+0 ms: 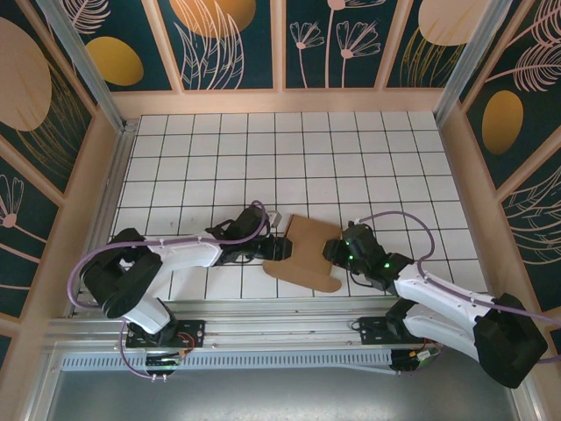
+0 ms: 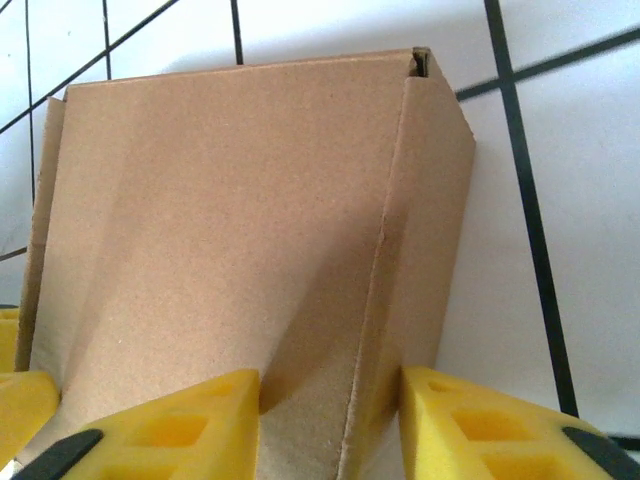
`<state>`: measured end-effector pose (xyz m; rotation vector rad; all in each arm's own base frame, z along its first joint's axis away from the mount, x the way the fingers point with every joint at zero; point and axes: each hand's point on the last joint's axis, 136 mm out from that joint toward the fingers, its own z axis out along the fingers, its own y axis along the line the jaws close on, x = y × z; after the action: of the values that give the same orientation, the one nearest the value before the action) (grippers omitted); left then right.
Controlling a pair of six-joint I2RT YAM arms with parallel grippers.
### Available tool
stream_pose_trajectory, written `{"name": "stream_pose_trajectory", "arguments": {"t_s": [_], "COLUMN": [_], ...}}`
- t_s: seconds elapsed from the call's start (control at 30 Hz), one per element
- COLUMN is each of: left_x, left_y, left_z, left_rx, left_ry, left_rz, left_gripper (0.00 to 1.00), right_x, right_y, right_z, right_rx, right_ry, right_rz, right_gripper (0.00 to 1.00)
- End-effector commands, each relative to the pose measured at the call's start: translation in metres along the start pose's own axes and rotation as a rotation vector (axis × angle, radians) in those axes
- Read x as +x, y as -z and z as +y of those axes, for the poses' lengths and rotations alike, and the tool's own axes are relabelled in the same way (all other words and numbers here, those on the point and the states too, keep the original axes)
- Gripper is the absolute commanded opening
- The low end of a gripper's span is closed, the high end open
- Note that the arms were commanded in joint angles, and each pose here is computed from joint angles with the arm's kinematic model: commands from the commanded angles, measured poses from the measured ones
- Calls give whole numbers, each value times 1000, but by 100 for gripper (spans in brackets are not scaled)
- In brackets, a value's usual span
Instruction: Fold the paper box
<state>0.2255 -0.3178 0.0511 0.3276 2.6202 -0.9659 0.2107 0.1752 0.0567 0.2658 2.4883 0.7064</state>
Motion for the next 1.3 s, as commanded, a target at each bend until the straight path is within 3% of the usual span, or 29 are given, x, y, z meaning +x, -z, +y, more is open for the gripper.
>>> {"name": "stream_pose_trajectory", "arguments": {"t_s": [0.0,0.1,0.2,0.37,0.43,0.6,0.7,0.87,1.03,1.27], "left_x": [-7,0,-2,-35,-50,-76,-83,-86,-81,-70], "left_y": [-7,-12,-9,17,32,65,70,53,38,24], "left_z": [-14,-29,-34,-16,-15,-5,6,-1,-1,3], "left_rx": [61,125,129,-58,-100,-134,-116,-38,-6,7], "left_ry": [-11,-22,-28,-54,-53,22,65,93,117,107], "left_rz": [-1,17,3,-154,-218,-347,-381,-344,-306,-254], "left_gripper": [40,31,32,58,65,79,85,96,96,95], "right_x": [-8,-15,-21,-40,-45,-53,-52,-47,-50,-56], "right_y": [-8,-16,-22,-24,-21,-2,5,-8,-21,-18], "right_z": [2,11,21,12,8,24,30,11,-7,7], "right_rx": [-3,-15,-41,-6,-16,-139,-195,-127,-36,-82], "right_ry": [99,156,174,152,130,92,63,40,7,6], "right_rz": [-37,-48,-44,-76,-69,-75,-85,-64,-53,-50], "right_gripper": [36,35,35,36,37,59,57,49,43,42]}}
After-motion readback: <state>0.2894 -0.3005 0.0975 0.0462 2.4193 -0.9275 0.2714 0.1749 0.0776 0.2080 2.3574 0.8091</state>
